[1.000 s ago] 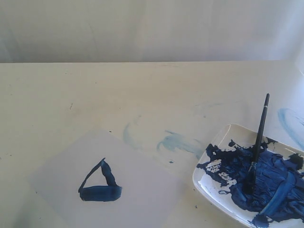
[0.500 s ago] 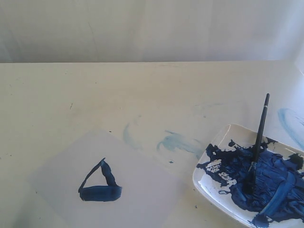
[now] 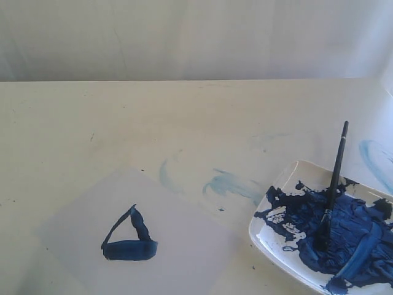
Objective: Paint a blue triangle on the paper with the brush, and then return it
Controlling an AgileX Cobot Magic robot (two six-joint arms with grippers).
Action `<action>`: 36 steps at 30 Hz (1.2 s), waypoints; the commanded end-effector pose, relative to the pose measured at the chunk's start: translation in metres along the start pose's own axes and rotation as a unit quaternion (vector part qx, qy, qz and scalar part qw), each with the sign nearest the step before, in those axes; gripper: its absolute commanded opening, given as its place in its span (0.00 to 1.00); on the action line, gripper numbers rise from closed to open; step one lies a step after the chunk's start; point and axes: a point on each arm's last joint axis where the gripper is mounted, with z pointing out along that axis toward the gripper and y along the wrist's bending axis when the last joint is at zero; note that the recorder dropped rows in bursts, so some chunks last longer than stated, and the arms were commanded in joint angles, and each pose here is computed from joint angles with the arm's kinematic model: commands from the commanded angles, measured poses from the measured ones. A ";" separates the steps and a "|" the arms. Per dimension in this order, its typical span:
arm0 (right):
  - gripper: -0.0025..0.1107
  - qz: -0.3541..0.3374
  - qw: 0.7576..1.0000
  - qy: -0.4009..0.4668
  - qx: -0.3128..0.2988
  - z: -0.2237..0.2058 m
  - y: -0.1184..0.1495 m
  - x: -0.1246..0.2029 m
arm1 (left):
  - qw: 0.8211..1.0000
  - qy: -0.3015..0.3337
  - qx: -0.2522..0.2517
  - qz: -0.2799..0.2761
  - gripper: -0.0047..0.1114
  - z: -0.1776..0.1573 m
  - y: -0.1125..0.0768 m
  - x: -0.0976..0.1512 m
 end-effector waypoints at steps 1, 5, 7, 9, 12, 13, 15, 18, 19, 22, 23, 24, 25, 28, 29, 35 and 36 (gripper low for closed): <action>0.02 -0.005 1.000 -0.020 -0.005 -0.010 0.002 -0.001 | 1.000 -0.002 -0.014 -0.008 0.04 0.000 0.002 0.001; 0.02 -0.006 1.000 -0.020 -0.005 -0.010 0.002 -0.001 | 0.999 -0.002 -0.036 -0.015 0.04 0.000 0.004 0.001; 0.02 -0.010 1.000 -0.018 0.000 -0.007 0.000 0.000 | 0.999 -0.002 -0.040 -0.016 0.04 0.000 0.004 0.001; 0.02 -0.021 0.999 -0.023 0.011 -0.005 -0.003 0.005 | 0.999 -0.002 -0.040 -0.016 0.04 0.000 0.004 0.001; 0.02 -0.053 0.997 -0.032 0.047 -0.002 -0.013 0.020 | 0.999 -0.002 -0.040 -0.016 0.04 0.000 0.004 0.001; 0.02 -0.063 0.996 -0.032 0.056 -0.001 -0.017 0.029 | 0.999 -0.002 -0.040 -0.016 0.04 0.000 0.004 0.001; 0.02 -0.060 0.996 -0.025 0.069 0.000 -0.026 0.057 | 0.999 -0.002 -0.040 -0.016 0.04 0.000 0.004 0.001; 0.02 -0.054 0.995 0.025 0.086 0.000 -0.043 0.119 | 0.999 -0.002 -0.040 -0.016 0.04 0.000 0.004 0.001; 0.02 -0.053 0.994 0.037 0.089 0.001 -0.047 0.132 | 0.999 -0.002 -0.040 -0.016 0.04 0.000 0.004 0.001; 0.02 -0.045 0.989 0.096 0.104 0.001 -0.063 0.192 | 0.999 -0.002 -0.040 -0.015 0.04 0.000 0.004 0.001; 0.02 -0.044 0.987 0.111 0.107 -0.001 -0.068 0.211 | 0.999 -0.002 -0.040 -0.015 0.04 0.000 0.004 0.001; 0.02 -0.044 0.985 0.125 0.110 -0.001 -0.072 0.225 | 0.999 -0.002 -0.040 -0.015 0.04 0.000 0.004 0.001; 0.02 -0.045 0.982 0.144 0.112 -0.002 -0.077 0.243 | 0.999 -0.002 -0.040 -0.015 0.04 0.000 0.004 0.001; 0.02 -0.042 0.984 0.132 0.114 0.000 -0.080 0.253 | 0.999 -0.001 -0.040 -0.015 0.04 0.000 0.004 0.001; 0.02 -0.041 0.985 0.118 0.115 0.001 -0.080 0.250 | 0.999 -0.001 -0.040 -0.015 0.04 0.000 0.004 0.001; 0.02 -0.041 0.985 0.123 0.115 0.001 -0.080 0.251 | 0.999 -0.001 -0.040 -0.015 0.04 0.000 0.004 0.001; 0.02 -0.041 0.985 0.123 0.115 0.001 -0.080 0.251 | 0.999 -0.001 -0.040 -0.015 0.04 0.000 0.004 0.001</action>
